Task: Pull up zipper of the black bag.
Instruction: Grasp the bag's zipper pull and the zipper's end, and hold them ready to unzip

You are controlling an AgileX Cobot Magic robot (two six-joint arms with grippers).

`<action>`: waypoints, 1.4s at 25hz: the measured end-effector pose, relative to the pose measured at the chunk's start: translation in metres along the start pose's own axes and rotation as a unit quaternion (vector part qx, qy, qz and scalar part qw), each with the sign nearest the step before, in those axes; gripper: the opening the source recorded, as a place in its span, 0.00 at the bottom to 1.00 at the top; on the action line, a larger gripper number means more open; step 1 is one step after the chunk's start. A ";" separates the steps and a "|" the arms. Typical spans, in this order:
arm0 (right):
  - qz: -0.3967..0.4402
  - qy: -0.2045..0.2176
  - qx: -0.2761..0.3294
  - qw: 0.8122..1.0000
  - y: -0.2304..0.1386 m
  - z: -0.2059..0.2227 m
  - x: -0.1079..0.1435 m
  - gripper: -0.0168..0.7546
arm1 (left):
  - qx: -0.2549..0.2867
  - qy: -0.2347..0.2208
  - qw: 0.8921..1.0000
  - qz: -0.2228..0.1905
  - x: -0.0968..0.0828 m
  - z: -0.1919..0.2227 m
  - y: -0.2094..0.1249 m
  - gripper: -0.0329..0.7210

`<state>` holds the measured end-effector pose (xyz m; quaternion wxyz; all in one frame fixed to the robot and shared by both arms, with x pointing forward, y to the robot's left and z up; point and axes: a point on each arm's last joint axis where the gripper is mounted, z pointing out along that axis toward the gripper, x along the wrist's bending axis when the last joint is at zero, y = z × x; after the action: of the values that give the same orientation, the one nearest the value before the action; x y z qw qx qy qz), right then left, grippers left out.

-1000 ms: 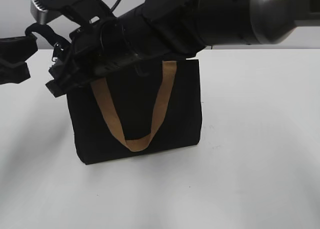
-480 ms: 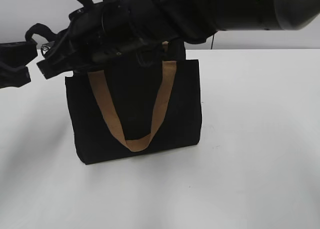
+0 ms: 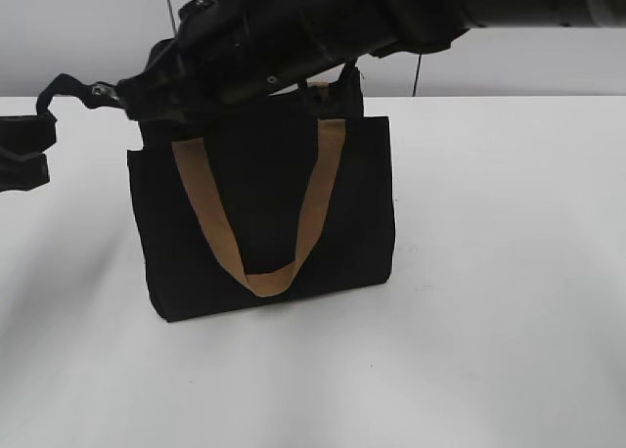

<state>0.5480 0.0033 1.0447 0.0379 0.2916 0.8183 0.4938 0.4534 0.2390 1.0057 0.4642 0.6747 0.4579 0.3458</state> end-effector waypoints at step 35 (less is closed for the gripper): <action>-0.035 -0.029 0.040 0.998 -0.007 -0.009 -0.025 0.02 | 0.096 0.015 0.995 0.000 0.003 -0.002 -0.017 0.06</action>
<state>0.5625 -0.0193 1.0378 0.0670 0.2783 0.8457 0.4503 0.4474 0.2447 0.9902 0.3906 0.7108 0.4958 0.3104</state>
